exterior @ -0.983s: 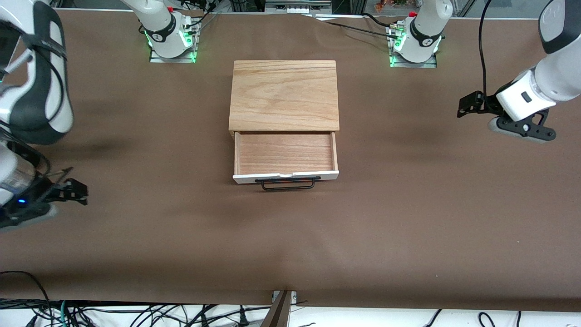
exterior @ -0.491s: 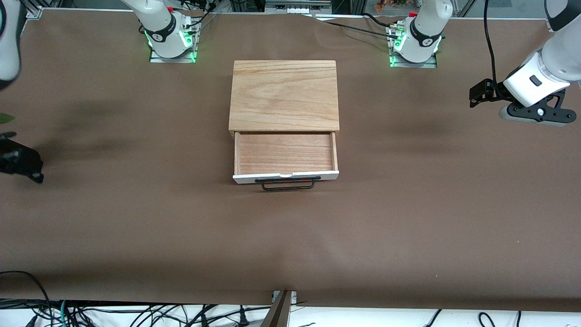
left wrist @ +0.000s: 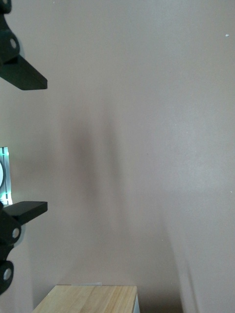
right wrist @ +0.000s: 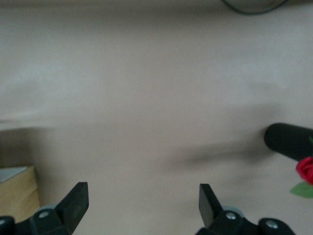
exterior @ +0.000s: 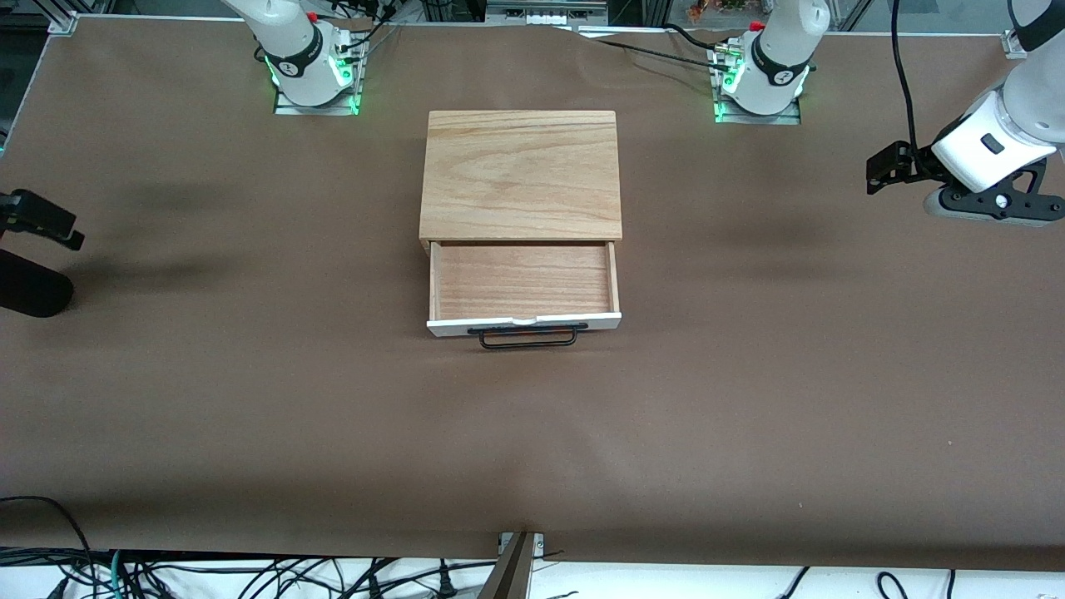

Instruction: Pull top drawer with both arms simultaneously

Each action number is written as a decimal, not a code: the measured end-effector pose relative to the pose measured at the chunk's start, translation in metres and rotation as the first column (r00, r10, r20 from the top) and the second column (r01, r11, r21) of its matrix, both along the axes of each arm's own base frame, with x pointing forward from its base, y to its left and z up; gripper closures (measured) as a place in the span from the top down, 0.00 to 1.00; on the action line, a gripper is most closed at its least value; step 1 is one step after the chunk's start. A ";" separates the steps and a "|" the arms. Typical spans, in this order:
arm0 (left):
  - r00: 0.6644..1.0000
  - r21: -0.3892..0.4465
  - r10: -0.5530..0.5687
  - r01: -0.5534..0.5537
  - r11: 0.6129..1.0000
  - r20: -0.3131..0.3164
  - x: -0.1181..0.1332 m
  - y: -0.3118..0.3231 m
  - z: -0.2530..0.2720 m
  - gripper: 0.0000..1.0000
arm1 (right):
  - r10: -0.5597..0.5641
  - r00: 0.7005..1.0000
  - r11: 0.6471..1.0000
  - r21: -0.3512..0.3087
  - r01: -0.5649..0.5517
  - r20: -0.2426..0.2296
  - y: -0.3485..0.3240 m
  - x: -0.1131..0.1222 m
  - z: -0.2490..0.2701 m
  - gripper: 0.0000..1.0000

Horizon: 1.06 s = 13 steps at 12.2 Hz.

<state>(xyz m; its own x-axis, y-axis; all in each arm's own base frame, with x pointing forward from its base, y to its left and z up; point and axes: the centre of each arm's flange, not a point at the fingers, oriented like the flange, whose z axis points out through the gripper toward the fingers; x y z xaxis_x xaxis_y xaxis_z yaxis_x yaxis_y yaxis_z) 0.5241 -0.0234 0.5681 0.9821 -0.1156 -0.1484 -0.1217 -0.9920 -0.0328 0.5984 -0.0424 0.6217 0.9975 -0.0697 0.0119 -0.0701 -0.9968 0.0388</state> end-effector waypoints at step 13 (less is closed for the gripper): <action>1.000 0.000 0.003 -0.003 1.000 0.002 0.000 0.001 0.001 1.00 | 0.033 0.996 0.999 0.022 -0.031 -0.077 0.017 -0.020 -0.016 1.00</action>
<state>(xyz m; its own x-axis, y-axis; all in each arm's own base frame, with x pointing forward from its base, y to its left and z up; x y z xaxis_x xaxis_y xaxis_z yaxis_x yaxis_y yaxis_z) 0.5241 -0.0226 0.5688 0.9827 -0.1131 -0.1469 -0.1192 -0.9923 -0.0330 0.5784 -0.0253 0.6060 0.9971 -0.0373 -0.0668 -0.0359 -0.9991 0.0218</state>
